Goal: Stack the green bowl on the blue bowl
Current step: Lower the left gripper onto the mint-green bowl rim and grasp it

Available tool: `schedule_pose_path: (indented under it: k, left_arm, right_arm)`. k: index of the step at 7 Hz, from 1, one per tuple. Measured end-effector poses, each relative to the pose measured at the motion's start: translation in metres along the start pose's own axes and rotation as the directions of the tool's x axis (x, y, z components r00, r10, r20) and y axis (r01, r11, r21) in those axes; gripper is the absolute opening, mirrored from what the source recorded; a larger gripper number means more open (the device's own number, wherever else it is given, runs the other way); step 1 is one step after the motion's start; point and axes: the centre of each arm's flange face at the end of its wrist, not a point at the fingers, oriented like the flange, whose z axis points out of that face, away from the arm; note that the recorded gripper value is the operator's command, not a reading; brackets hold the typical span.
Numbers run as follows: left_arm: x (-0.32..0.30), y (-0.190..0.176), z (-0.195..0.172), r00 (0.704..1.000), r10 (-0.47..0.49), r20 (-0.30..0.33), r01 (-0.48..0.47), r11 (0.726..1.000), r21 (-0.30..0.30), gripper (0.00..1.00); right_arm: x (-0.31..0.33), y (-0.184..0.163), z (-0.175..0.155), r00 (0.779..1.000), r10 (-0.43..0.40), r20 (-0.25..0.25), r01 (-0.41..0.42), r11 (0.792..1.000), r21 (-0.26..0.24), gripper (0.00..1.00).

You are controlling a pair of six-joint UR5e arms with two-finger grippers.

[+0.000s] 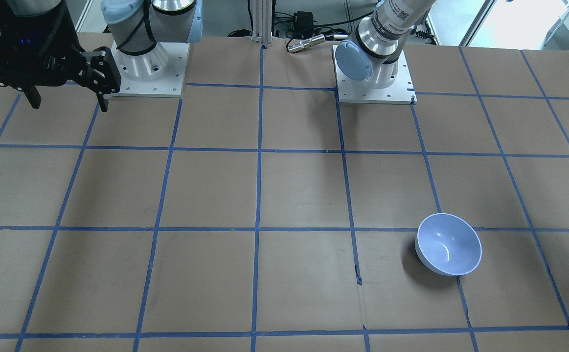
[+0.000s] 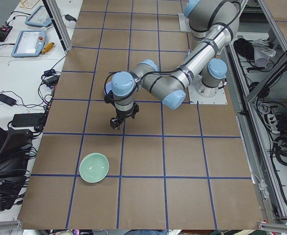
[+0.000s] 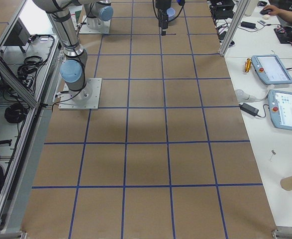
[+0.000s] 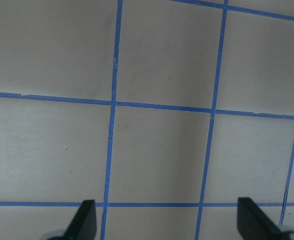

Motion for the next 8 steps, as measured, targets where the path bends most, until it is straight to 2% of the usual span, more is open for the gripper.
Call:
schedule_pose_path:
  k: [2, 3, 4, 6, 7, 8]
  left_arm:
    - [-0.049, 0.023, 0.045, 0.989, 0.146, -0.017, -0.146, 0.989, 0.007, 1.0]
    - [-0.071, 0.03, 0.06, 0.974, 0.226, -0.012, -0.226, 0.974, 0.009, 1.0]
    - [-0.091, 0.037, 0.071, 0.949, 0.314, -0.004, -0.314, 0.949, 0.007, 1.0]
    - [-0.118, 0.056, 0.1, 0.882, 0.472, 0.004, -0.472, 0.882, 0.014, 1.0]
    - [-0.126, 0.061, 0.116, 0.861, 0.509, 0.015, -0.509, 0.861, 0.012, 1.0]
    - [-0.132, 0.066, 0.132, 0.854, 0.52, 0.023, -0.52, 0.854, 0.007, 1.0]
  right_arm:
    - [0.0, 0.0, 0.0, 1.0, 0.0, 0.0, 0.0, 1.0, 0.0, 1.0]
    - [0.0, 0.0, 0.0, 1.0, 0.0, 0.0, 0.0, 1.0, 0.0, 1.0]
    - [0.0, 0.0, 0.0, 1.0, 0.0, 0.0, 0.0, 1.0, 0.0, 1.0]
    - [0.0, 0.0, 0.0, 1.0, 0.0, 0.0, 0.0, 1.0, 0.0, 1.0]
    - [0.0, 0.0, 0.0, 1.0, 0.0, 0.0, 0.0, 1.0, 0.0, 1.0]
    - [0.0, 0.0, 0.0, 1.0, 0.0, 0.0, 0.0, 1.0, 0.0, 1.0]
